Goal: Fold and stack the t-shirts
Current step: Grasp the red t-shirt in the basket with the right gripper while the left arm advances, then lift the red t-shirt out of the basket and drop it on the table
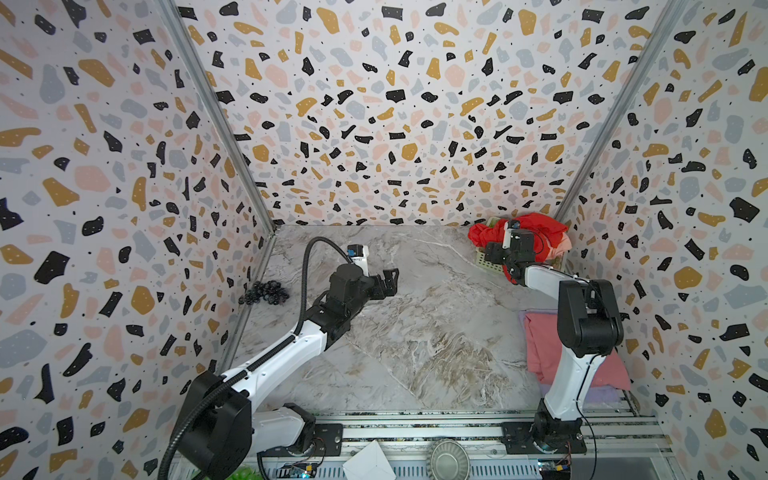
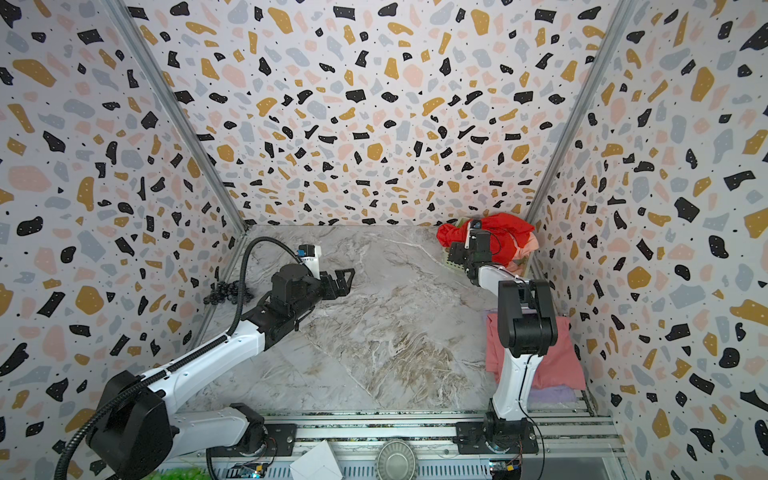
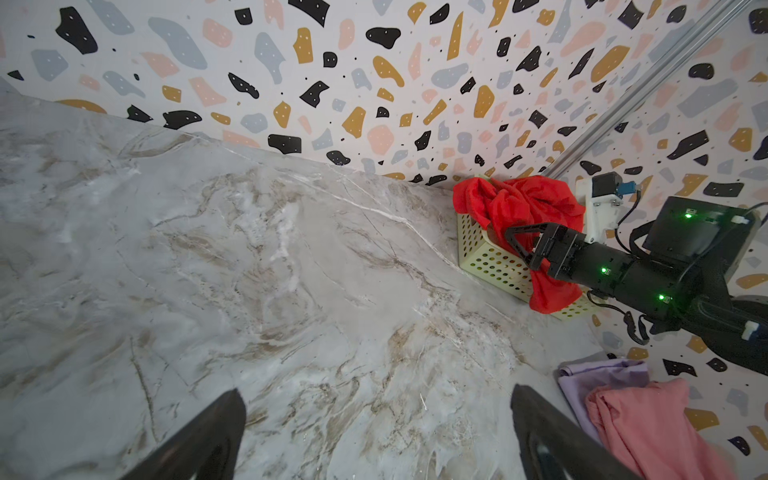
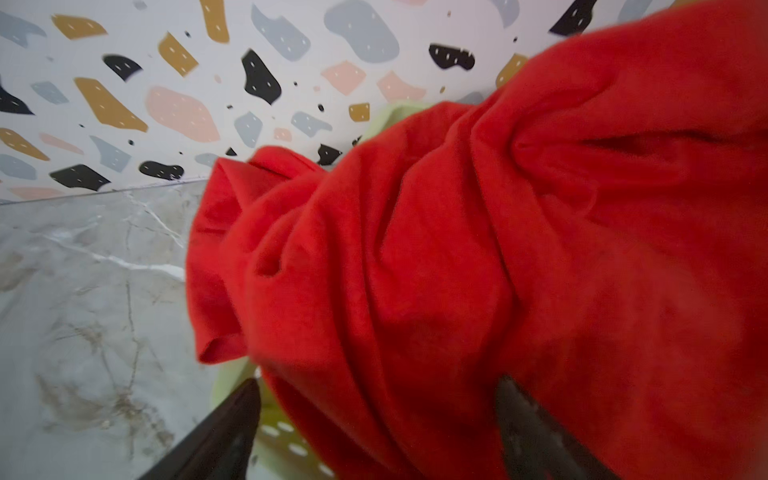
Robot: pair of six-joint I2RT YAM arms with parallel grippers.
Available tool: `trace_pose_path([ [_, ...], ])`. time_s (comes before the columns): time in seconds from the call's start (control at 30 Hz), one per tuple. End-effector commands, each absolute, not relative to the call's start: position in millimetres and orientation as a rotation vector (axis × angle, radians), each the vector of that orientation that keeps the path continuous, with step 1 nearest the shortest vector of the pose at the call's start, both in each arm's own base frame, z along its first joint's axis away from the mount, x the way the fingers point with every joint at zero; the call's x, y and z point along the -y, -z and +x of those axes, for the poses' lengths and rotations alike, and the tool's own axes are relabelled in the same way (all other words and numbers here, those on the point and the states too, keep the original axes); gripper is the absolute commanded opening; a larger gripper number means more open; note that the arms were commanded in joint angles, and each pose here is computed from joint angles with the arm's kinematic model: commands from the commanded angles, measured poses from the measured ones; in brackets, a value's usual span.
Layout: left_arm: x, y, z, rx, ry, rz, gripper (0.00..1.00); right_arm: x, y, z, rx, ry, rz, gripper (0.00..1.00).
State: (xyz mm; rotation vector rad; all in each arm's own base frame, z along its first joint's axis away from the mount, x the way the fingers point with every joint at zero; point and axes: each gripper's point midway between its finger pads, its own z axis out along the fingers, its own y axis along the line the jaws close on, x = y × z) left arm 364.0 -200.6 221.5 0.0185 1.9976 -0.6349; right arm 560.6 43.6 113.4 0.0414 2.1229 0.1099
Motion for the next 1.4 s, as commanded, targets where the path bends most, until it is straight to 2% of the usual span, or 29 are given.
trace_pose_path([
  [0.0, 200, -231, 374, -1.974, 0.603, 0.022, 1.0, -47, -138, 575, -2.066, -0.113, 0.004, 0.68],
  [0.13, 200, -225, 378, -1.994, 0.595, 0.0, 1.0, -46, -150, 575, -2.031, -0.121, 0.026, 0.17],
  [0.2, 201, -225, 378, -1.995, 0.603, -0.004, 1.0, -46, -170, 572, -1.98, -0.121, 0.025, 0.02],
  [0.23, 201, -226, 378, -1.993, 0.608, -0.005, 1.0, -46, -184, 570, -1.949, -0.119, 0.018, 0.0],
  [0.57, 198, -247, 365, -1.943, 0.643, 0.019, 1.0, -68, -359, 535, -1.667, -0.177, -0.148, 0.0],
  [0.67, 193, -257, 362, -1.911, 0.635, 0.01, 1.0, -108, -433, 503, -1.52, -0.29, -0.286, 0.0],
  [0.83, 182, -278, 359, -1.848, 0.599, -0.01, 1.0, -198, -538, 413, -1.207, -0.567, -0.592, 0.0],
  [0.9, 176, -285, 358, -1.83, 0.58, -0.023, 1.0, -218, -558, 392, -1.142, -0.619, -0.645, 0.0],
  [1.0, 167, -293, 355, -1.81, 0.547, -0.031, 1.0, -229, -568, 383, -1.107, -0.687, -0.663, 0.0],
  [1.07, 161, -295, 353, -1.811, 0.517, -0.034, 1.0, -230, -557, 394, -1.137, -0.702, -0.636, 0.0],
  [1.17, 149, -299, 347, -1.812, 0.461, -0.042, 1.0, -236, -513, 420, -1.251, -0.721, -0.606, 0.0],
  [1.2, 146, -299, 344, -1.811, 0.447, -0.042, 1.0, -237, -490, 432, -1.313, -0.725, -0.585, 0.05],
  [1.23, 143, -299, 342, -1.81, 0.442, -0.043, 1.0, -236, -467, 443, -1.377, -0.72, -0.561, 0.24],
  [1.27, 142, -300, 339, -1.807, 0.446, -0.042, 1.0, -232, -438, 458, -1.462, -0.698, -0.506, 0.54],
  [1.3, 142, -301, 336, -1.804, 0.457, -0.039, 1.0, -224, -408, 469, -1.539, -0.673, -0.447, 0.76],
  [1.33, 142, -301, 334, -1.803, 0.468, -0.038, 1.0, -217, -385, 476, -1.589, -0.661, -0.409, 0.84],
  [1.37, 143, -298, 332, -1.808, 0.471, -0.036, 1.0, -207, -362, 480, -1.644, -0.664, -0.366, 0.88],
])
